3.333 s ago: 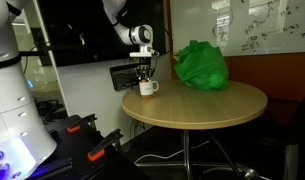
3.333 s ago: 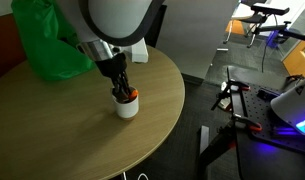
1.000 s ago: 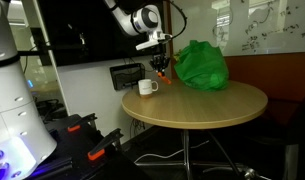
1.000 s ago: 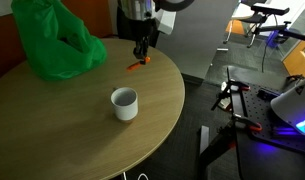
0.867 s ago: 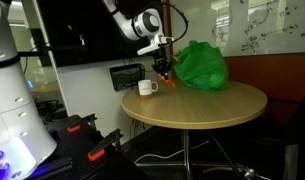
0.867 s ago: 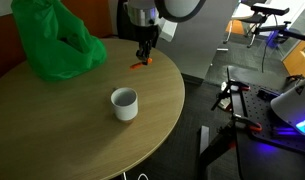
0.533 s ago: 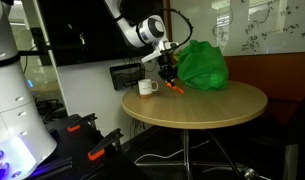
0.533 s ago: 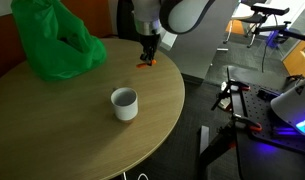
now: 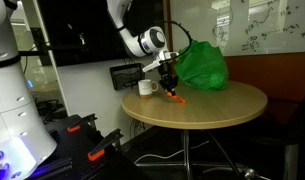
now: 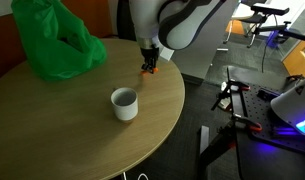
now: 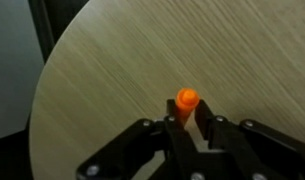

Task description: Take the orange marker out of the white and brown mug

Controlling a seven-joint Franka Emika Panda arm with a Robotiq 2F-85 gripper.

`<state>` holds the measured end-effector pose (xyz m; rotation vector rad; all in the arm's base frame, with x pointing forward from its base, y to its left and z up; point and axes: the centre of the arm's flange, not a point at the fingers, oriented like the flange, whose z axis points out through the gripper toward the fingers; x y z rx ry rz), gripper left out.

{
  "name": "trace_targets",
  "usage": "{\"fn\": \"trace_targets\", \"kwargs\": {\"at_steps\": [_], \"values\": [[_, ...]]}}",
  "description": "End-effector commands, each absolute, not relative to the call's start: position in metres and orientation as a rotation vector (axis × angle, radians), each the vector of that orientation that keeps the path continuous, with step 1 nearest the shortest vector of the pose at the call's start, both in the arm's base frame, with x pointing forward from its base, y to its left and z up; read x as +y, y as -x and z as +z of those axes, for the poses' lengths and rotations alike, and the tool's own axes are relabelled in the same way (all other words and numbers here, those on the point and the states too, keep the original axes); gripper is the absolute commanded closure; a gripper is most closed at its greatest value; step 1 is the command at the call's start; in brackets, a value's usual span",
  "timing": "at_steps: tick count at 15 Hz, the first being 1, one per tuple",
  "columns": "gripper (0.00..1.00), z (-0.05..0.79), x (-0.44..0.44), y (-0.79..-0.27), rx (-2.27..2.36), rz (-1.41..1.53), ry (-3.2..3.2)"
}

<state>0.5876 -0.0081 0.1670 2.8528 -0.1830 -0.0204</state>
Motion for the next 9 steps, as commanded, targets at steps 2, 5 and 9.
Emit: {"fn": "trace_targets", "kwargs": {"at_steps": [2,5,9], "values": [[0.32,0.169,-0.008,-0.597,-0.181,-0.018,-2.858],[0.10,0.177,-0.008,-0.600,-0.198,-0.058,-2.913],[0.00,0.186,-0.006,-0.603,-0.177,-0.151,-2.969]]}}
